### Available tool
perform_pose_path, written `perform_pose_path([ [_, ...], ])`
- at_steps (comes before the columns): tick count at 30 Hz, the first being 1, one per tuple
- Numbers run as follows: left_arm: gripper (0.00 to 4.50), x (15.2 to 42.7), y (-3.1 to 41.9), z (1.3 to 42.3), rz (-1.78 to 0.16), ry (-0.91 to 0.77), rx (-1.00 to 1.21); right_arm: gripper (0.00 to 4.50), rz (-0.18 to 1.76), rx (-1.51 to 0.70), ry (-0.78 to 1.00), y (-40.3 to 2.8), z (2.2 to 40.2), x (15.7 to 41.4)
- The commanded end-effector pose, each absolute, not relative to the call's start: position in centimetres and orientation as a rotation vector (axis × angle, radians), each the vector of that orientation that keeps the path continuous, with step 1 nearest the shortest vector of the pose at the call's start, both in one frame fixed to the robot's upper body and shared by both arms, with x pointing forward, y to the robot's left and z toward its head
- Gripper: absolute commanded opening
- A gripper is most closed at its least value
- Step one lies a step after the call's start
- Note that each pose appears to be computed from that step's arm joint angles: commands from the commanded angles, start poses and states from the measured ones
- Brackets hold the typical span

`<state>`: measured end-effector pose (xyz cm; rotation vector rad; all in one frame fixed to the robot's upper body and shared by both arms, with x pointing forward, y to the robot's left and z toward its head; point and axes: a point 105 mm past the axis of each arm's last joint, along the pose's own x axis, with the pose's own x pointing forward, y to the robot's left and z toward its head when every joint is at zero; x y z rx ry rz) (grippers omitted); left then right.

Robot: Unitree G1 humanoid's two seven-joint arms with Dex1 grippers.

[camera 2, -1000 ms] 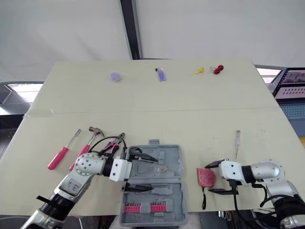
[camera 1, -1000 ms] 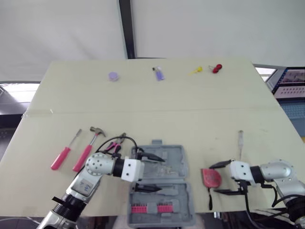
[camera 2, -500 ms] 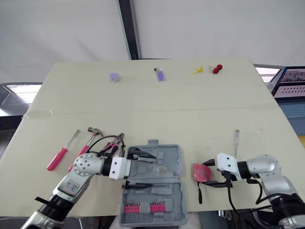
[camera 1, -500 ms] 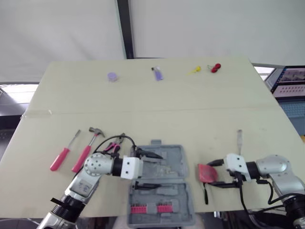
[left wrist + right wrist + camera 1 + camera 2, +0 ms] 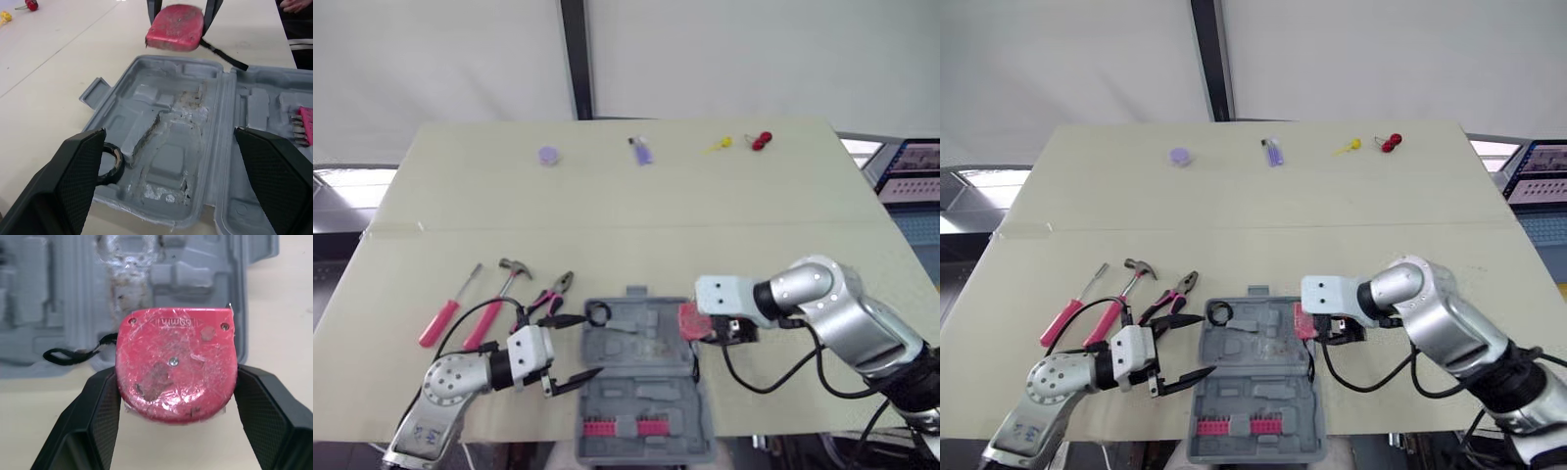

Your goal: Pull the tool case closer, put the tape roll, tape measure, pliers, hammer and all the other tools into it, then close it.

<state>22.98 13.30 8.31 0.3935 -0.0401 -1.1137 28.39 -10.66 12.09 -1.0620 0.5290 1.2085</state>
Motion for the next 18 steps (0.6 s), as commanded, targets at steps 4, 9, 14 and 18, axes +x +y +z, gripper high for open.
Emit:
perform_pose_path([
  [4,4.50,23.1,13.0,9.1,-1.087,-0.095,0.401,2.93,1.134,-1.203,0.490,-9.3,12.5,29.1],
  [9,4.50,23.4,12.4,9.2,-1.090,-0.110,0.395,2.93,1.107,-1.278,0.486,-9.3,12.3,29.6],
  [14,4.50,23.5,12.3,9.3,-1.095,-0.116,0.398,2.93,1.104,-1.318,0.475,-8.8,12.0,30.1],
  [18,4.50,23.5,12.2,9.4,-1.101,-0.123,0.400,2.93,1.120,-1.313,0.471,-8.1,11.5,30.1],
])
